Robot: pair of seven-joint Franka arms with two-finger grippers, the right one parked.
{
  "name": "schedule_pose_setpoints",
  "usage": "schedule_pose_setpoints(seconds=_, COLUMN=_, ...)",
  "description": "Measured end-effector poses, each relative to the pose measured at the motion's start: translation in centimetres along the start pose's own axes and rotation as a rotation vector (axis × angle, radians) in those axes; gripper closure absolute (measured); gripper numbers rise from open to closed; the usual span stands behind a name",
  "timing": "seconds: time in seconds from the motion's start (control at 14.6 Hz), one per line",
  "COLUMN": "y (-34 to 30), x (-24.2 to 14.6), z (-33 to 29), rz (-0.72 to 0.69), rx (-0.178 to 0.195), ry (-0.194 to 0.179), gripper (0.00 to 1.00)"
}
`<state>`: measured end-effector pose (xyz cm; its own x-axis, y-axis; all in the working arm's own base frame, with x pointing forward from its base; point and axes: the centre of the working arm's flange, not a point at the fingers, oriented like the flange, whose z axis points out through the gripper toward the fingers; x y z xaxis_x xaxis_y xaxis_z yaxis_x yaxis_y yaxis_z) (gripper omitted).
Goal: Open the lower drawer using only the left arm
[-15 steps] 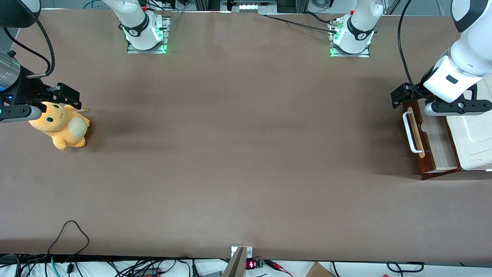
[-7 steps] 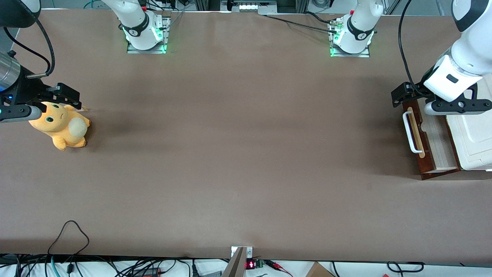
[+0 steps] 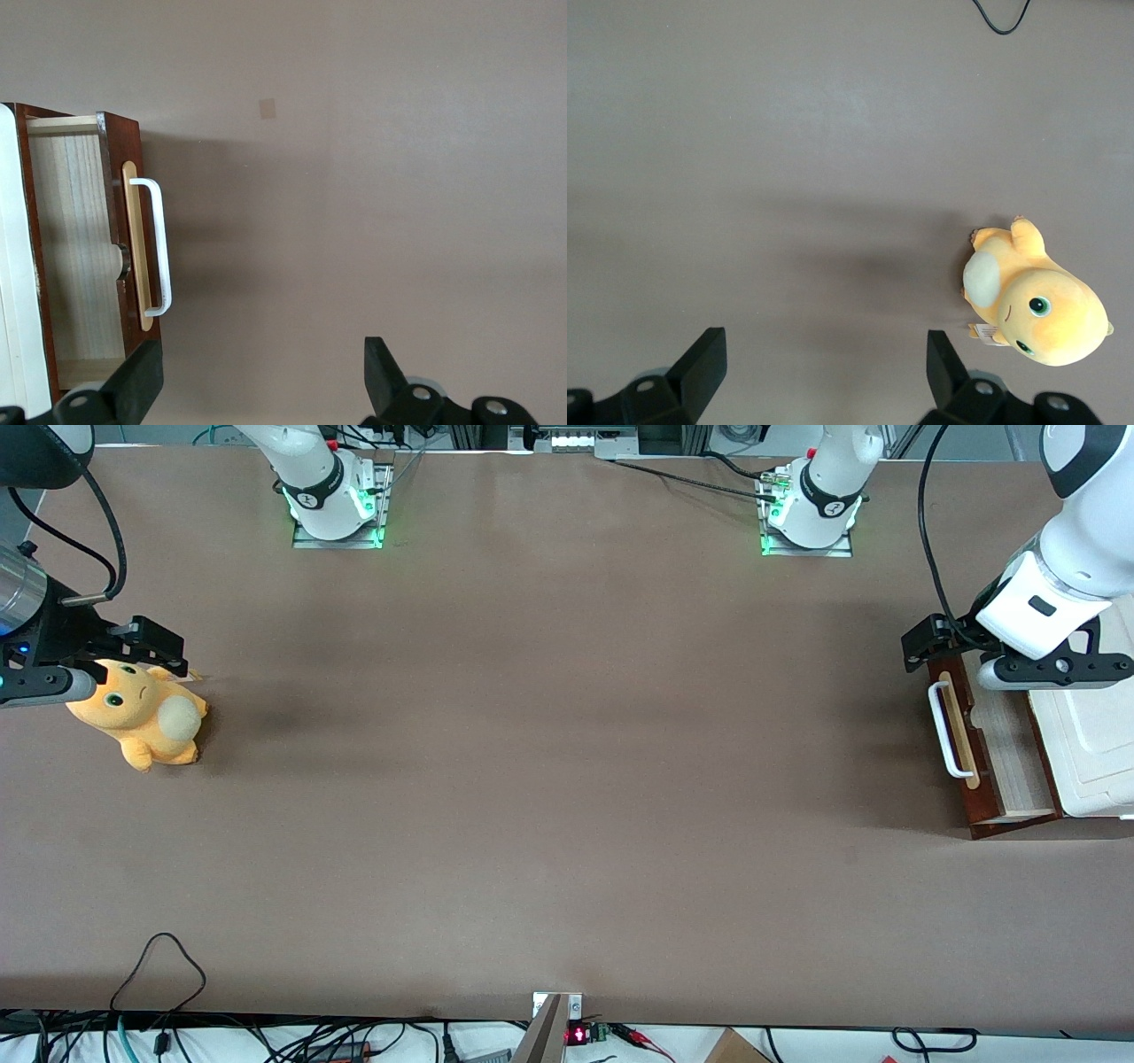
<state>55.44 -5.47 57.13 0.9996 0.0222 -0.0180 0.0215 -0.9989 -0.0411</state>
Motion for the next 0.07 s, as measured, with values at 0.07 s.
schedule_pose_setpoints(seconds=0.07, y=0.00, x=0.00, z=-0.01, rz=0.000, rx=0.000, ry=0.000, gripper=0.00)
